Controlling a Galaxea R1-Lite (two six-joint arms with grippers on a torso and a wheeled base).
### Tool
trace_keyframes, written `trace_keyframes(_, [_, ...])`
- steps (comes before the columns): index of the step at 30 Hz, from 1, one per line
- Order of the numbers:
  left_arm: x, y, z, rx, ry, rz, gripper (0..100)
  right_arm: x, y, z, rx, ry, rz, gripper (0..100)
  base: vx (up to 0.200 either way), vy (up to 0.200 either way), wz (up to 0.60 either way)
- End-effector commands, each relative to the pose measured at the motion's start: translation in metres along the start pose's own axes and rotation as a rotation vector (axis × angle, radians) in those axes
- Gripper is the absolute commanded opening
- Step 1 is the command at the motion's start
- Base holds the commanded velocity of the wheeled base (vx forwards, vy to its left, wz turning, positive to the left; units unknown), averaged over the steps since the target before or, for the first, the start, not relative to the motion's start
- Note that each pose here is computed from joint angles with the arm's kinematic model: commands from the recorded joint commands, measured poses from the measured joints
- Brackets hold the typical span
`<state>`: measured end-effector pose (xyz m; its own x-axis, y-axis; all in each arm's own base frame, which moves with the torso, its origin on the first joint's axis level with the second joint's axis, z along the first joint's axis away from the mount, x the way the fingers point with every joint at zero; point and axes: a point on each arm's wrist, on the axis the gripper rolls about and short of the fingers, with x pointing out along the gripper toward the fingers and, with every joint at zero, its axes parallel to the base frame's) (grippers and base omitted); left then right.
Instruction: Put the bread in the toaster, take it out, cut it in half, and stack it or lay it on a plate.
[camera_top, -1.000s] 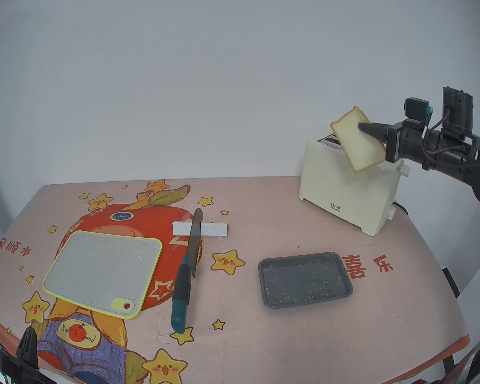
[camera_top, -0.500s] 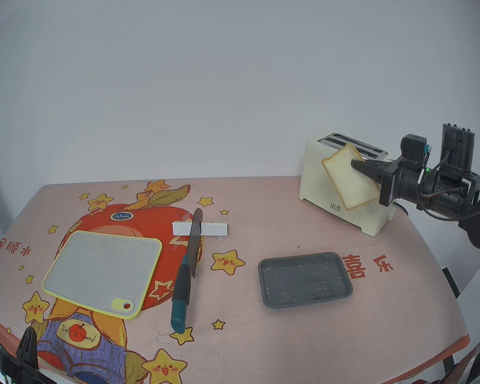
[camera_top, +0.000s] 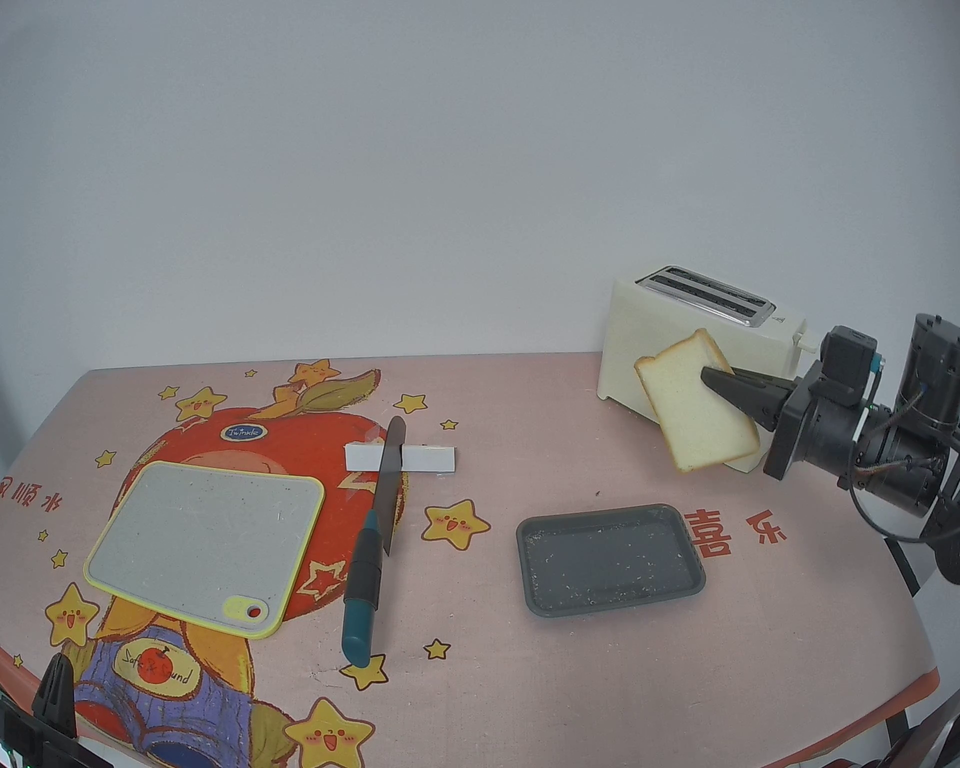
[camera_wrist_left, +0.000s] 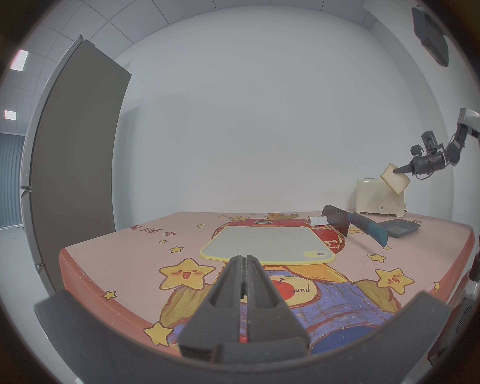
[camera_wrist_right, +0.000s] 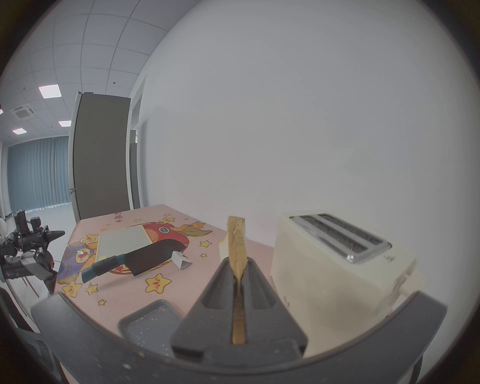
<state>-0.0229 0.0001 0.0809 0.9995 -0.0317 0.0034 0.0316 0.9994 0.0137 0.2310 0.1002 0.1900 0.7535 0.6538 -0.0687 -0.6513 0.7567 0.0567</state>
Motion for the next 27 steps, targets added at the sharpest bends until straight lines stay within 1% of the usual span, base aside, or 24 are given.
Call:
trace_keyframes(1, [0.001, 0.0, -0.005, 0.0, 0.016, -0.001, 0, -0.013, 0.009, -0.018, -0.002, -0.011, 0.02, 0, 0.0, 0.0, 0.0])
trace_keyframes(2, [0.001, 0.0, -0.005, 0.0, 0.016, -0.001, 0, -0.014, 0.01, -0.018, -0.004, -0.021, 0.023, 0, 0.0, 0.0, 0.0])
trace_keyframes(3, [0.001, 0.0, -0.005, 0.0, 0.014, -0.001, 0, -0.018, 0.017, -0.018, -0.006, -0.052, 0.048, 0, 0.0, 0.0, 0.0])
trace_keyframes(6, [0.001, 0.0, -0.005, 0.0, 0.016, -0.001, 0, -0.026, 0.024, -0.019, 0.007, -0.063, 0.067, 0, 0.0, 0.0, 0.0])
trace_keyframes(7, [0.001, 0.0, -0.005, 0.0, 0.017, 0.001, 0, -0.028, 0.026, -0.016, -0.004, -0.083, 0.079, 0, 0.0, 0.0, 0.0])
trace_keyframes(8, [0.001, 0.0, -0.005, 0.0, 0.017, -0.001, 0, -0.028, 0.027, -0.015, -0.004, -0.085, 0.08, 0, 0.0, 0.0, 0.0])
trace_keyframes(10, [0.001, 0.0, -0.005, 0.001, 0.017, -0.001, 0, -0.033, 0.036, -0.009, -0.009, -0.11, 0.117, 0, 0.0, 0.0, 0.0])
trace_keyframes(11, [0.001, 0.0, -0.005, 0.002, 0.016, -0.001, 0, -0.035, 0.038, -0.008, -0.01, -0.115, 0.12, 0, 0.0, 0.0, 0.0])
trace_keyframes(16, [0.001, 0.0, -0.005, 0.002, 0.014, -0.001, 0, -0.041, 0.04, -0.004, -0.015, -0.136, 0.129, 0, 0.0, 0.0, 0.0])
trace_keyframes(23, [0.001, 0.0, -0.005, -0.002, 0.014, 0.002, 0, -0.042, 0.043, -0.005, -0.014, -0.133, 0.143, 0, 0.0, 0.0, 0.0])
trace_keyframes(27, [0.001, 0.0, -0.005, -0.003, 0.016, 0.005, 0, -0.045, 0.047, -0.005, -0.013, -0.134, 0.162, 0, 0.0, 0.0, 0.0])
